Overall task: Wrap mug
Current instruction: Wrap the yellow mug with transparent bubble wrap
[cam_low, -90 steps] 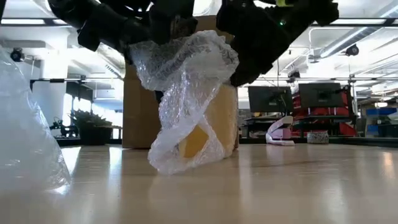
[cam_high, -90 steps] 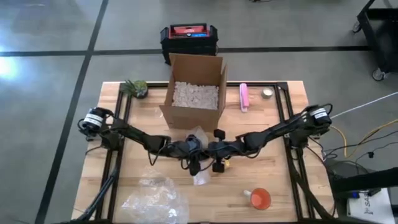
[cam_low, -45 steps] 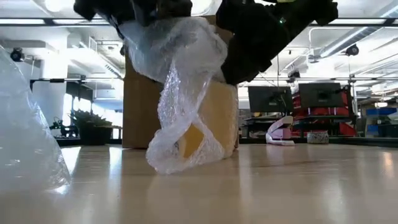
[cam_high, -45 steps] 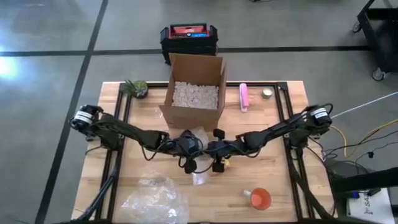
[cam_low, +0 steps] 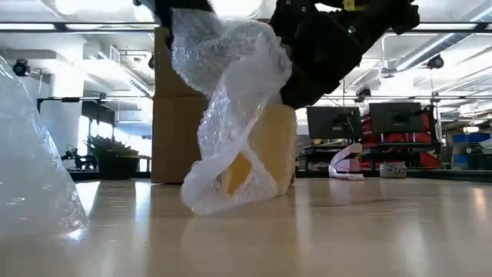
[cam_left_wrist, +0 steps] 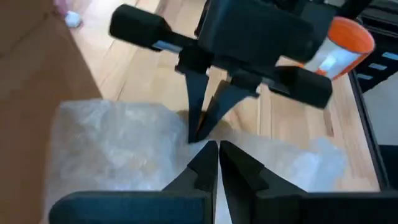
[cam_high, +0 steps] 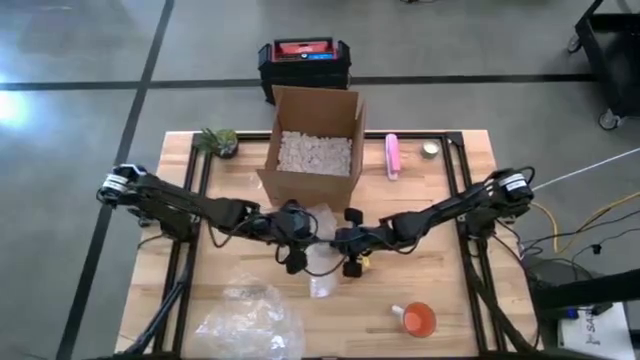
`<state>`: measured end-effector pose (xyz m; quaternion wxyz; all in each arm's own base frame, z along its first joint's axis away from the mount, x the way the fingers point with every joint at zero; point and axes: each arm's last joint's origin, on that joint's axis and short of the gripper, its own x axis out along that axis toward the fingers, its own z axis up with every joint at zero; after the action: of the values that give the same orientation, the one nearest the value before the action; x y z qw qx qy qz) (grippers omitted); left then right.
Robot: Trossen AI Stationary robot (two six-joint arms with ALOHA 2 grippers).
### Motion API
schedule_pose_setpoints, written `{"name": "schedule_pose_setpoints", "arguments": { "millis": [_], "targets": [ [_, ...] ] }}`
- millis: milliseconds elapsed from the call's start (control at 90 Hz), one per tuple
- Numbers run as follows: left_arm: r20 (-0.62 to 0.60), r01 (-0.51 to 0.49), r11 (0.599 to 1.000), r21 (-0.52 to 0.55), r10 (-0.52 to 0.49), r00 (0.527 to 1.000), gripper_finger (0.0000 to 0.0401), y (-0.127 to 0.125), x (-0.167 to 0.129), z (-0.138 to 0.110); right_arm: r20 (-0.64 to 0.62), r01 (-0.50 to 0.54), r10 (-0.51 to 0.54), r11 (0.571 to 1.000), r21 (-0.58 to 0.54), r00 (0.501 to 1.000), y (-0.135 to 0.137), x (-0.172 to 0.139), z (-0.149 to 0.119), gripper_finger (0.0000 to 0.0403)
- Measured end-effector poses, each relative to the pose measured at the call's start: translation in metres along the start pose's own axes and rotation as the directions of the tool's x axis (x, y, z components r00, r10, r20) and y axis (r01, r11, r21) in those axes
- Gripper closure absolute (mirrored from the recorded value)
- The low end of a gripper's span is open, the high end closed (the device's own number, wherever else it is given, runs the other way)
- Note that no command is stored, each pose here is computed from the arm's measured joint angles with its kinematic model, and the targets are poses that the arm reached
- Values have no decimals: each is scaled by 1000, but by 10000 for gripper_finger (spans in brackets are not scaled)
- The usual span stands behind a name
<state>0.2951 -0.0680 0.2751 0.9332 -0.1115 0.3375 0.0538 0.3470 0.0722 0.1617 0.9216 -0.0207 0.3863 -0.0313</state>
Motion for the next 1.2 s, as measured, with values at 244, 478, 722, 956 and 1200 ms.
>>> {"name": "schedule_pose_setpoints", "arguments": {
  "millis": [244, 478, 722, 956, 1200],
  "targets": [
    [-190, -67, 996, -61, 55, 980, 398, 3, -10, -36, 5, 0, 0, 1000, 1, 1000, 0, 0, 1, 400],
    [0, 75, 992, -100, -75, 997, 398, -4, 32, -69, 9, 2, -2, 1000, 2, 1000, 0, 0, 1, 400],
    [222, 157, 982, -105, -131, 966, 398, -6, 58, -69, 10, 2, -2, 1000, 2, 1000, 0, 0, 1, 400],
    [247, 90, 996, -12, -84, 965, 398, -17, 80, -43, 12, 0, 0, 1000, 4, 1000, 0, 0, 2, 400],
    [23, -51, 999, 5, 51, 998, 398, -15, 114, -40, 7, -1, 1, 1000, 3, 1000, -1, -4, 3, 400]
  ]
}}
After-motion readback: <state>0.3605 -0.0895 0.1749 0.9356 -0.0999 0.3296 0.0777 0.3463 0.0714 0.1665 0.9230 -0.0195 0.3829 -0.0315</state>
